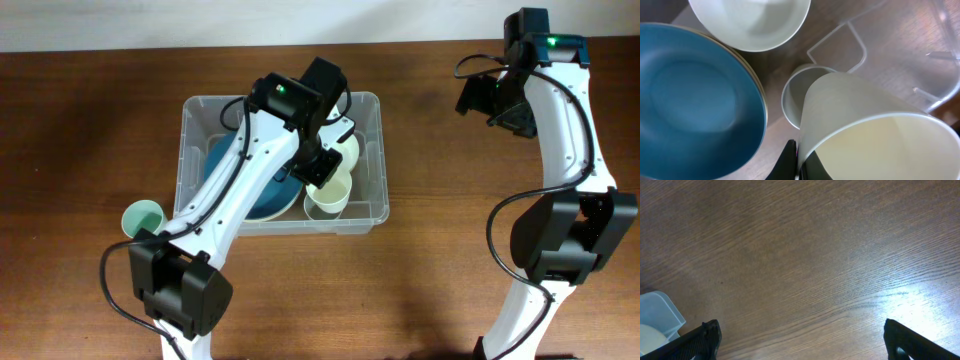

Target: Pack container

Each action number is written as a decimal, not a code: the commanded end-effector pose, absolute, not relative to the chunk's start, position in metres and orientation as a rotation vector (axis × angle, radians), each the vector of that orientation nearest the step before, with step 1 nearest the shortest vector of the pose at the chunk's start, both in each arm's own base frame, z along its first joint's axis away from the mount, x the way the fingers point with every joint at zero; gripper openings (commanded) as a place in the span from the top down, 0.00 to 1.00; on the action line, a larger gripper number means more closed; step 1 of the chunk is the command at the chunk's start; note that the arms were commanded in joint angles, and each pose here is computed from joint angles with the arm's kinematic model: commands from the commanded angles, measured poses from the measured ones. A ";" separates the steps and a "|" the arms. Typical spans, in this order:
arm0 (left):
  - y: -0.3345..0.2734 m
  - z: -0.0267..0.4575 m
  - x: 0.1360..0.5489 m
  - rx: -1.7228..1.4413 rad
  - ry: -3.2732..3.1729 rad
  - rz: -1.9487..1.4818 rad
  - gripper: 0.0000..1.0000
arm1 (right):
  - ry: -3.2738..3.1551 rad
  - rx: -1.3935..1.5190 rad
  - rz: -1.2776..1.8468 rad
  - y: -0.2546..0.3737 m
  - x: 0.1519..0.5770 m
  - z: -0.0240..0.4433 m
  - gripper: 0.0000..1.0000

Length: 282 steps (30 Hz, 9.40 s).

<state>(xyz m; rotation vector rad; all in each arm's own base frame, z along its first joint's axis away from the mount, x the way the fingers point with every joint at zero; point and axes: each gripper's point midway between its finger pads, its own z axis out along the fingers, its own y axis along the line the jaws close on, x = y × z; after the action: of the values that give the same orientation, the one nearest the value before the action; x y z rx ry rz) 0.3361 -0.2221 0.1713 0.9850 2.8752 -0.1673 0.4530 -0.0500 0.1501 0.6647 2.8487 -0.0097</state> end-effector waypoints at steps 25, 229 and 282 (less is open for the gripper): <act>-0.217 0.147 0.355 0.855 2.874 -0.071 0.01 | 2.851 0.658 -0.010 -0.051 0.452 0.150 0.01; 0.091 0.233 0.383 -0.399 2.462 -0.037 0.00 | 2.497 -0.100 0.176 0.120 0.308 0.362 0.01; 0.091 0.233 0.383 -0.399 2.462 -0.038 0.00 | 1.472 -0.117 0.111 0.027 0.229 0.241 0.01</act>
<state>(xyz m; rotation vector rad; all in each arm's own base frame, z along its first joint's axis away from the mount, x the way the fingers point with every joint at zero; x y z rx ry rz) 0.3833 0.0888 0.2370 -0.4094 2.4504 -0.0465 0.2276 0.0246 0.2496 -0.0653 1.4652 0.1503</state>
